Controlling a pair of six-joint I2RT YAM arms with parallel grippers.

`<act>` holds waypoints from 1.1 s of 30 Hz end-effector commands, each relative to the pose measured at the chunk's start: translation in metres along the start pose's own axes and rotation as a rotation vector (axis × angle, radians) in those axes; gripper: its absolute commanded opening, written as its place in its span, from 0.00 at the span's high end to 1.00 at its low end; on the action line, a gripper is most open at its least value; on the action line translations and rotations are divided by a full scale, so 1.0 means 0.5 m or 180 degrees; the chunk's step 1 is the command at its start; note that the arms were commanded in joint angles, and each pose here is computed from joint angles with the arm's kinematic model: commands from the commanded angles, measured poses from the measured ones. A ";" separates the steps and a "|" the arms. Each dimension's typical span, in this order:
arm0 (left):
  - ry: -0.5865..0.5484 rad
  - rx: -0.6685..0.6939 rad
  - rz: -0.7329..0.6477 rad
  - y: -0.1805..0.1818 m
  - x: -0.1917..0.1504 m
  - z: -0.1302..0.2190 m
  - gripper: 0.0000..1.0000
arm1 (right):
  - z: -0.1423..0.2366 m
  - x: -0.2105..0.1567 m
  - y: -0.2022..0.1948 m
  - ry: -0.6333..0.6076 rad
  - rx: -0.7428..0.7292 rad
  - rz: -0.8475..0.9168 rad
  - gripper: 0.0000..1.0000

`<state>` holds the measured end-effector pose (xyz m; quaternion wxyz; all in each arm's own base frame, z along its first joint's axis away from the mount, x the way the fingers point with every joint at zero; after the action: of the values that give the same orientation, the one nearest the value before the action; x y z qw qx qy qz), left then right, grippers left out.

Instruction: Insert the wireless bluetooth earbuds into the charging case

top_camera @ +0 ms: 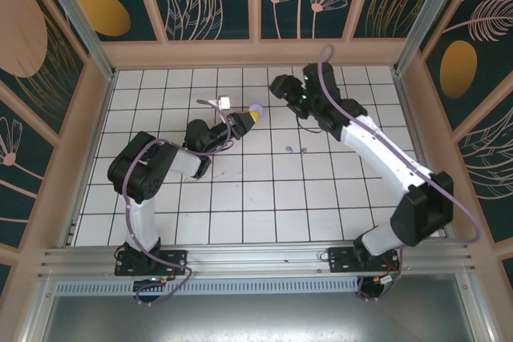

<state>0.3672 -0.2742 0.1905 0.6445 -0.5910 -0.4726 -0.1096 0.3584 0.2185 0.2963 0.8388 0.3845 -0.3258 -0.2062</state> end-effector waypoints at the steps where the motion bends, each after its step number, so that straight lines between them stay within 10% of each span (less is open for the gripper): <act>1: 0.0379 -0.0299 -0.0241 -0.049 0.002 -0.009 1.00 | 0.019 -0.008 -0.037 0.0005 0.0163 0.0760 0.29; 12: 0.1082 -0.0539 -0.0506 -0.100 -0.003 -0.013 1.00 | 0.063 -0.089 -0.080 0.0382 0.0864 0.1928 0.29; 33: 0.1283 -0.0879 -0.0584 -0.155 0.022 -0.017 1.00 | -0.016 -0.106 -0.092 0.0640 0.0940 0.1892 0.35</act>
<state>0.3300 -0.2969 0.2215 0.6622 -0.5872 -0.3463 -0.3111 0.3142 0.2215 0.2303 0.8348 0.4056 -0.3492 0.1292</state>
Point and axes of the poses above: each hand's point on the last joint's axis, 136 mm out from that joint toward the fingers, its own z axis back along the fingers, its own y axis along the line the jaws close on, x = y × z, the point moved 4 cm from there along z, back along the fingers, and after that the axes turned 6 degrees about -z, right-handed, at the moved point
